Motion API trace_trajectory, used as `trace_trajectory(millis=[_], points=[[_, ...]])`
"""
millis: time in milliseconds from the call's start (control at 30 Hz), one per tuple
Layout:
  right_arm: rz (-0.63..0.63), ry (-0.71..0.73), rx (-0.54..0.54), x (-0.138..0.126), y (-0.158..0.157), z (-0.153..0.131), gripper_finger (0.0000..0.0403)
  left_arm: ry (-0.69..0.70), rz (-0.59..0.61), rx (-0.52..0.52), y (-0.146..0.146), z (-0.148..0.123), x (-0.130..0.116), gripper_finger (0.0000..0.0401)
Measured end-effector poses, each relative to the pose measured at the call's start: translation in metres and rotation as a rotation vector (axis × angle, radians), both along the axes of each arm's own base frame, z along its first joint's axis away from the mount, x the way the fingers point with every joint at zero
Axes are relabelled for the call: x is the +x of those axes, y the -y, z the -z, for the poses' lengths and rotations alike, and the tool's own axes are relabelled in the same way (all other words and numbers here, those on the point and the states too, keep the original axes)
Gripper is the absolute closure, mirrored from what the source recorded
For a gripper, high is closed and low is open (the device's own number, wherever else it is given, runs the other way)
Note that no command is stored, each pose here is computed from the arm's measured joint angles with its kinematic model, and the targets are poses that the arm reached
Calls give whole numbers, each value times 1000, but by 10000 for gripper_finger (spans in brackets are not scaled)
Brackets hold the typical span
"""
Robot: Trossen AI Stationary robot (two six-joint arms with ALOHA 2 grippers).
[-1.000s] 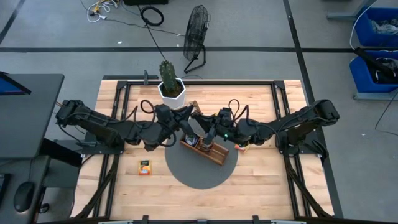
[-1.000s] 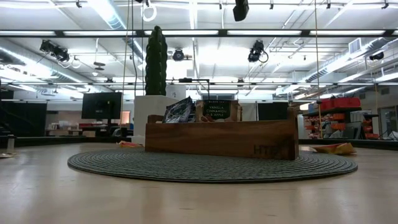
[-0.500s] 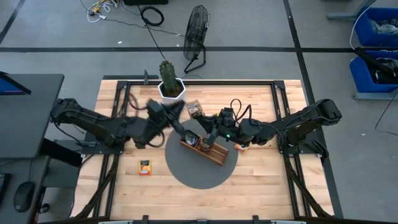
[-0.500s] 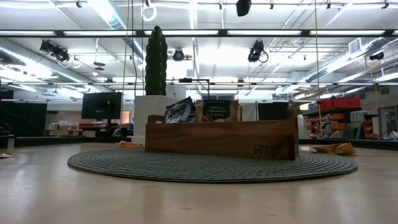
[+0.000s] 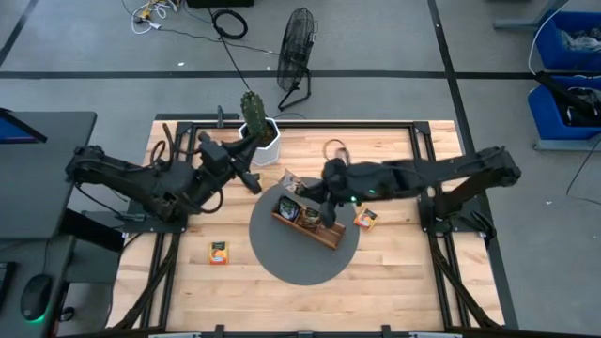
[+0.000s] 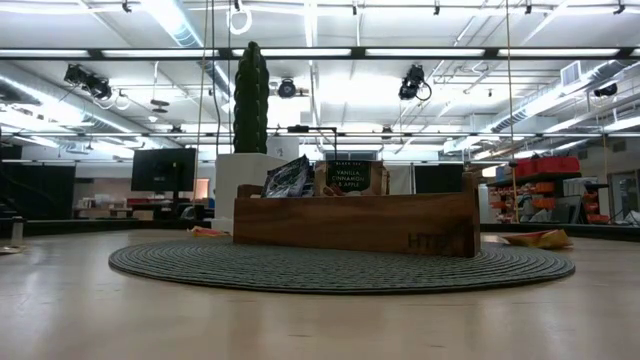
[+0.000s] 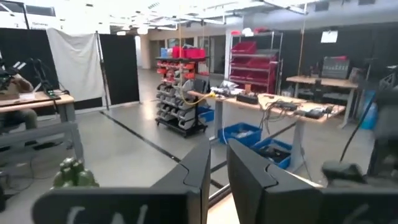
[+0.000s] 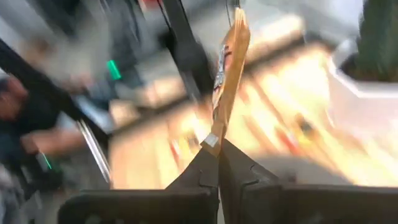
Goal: Pick & Place Tea
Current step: Put the brown tea bag into the middle section of the wooden organizer
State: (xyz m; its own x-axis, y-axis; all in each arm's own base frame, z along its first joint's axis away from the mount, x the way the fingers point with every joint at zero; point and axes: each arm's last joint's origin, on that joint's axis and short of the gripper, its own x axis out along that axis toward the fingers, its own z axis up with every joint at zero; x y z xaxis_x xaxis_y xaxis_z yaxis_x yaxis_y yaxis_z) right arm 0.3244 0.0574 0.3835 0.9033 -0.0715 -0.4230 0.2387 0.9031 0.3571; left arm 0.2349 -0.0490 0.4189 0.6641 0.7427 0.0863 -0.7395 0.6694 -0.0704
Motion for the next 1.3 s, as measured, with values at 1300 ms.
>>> trace_trajectory(millis=[1300], points=[[-256,-952,42,67,21,148,403,-240,96,-185,0,45,-17,346]])
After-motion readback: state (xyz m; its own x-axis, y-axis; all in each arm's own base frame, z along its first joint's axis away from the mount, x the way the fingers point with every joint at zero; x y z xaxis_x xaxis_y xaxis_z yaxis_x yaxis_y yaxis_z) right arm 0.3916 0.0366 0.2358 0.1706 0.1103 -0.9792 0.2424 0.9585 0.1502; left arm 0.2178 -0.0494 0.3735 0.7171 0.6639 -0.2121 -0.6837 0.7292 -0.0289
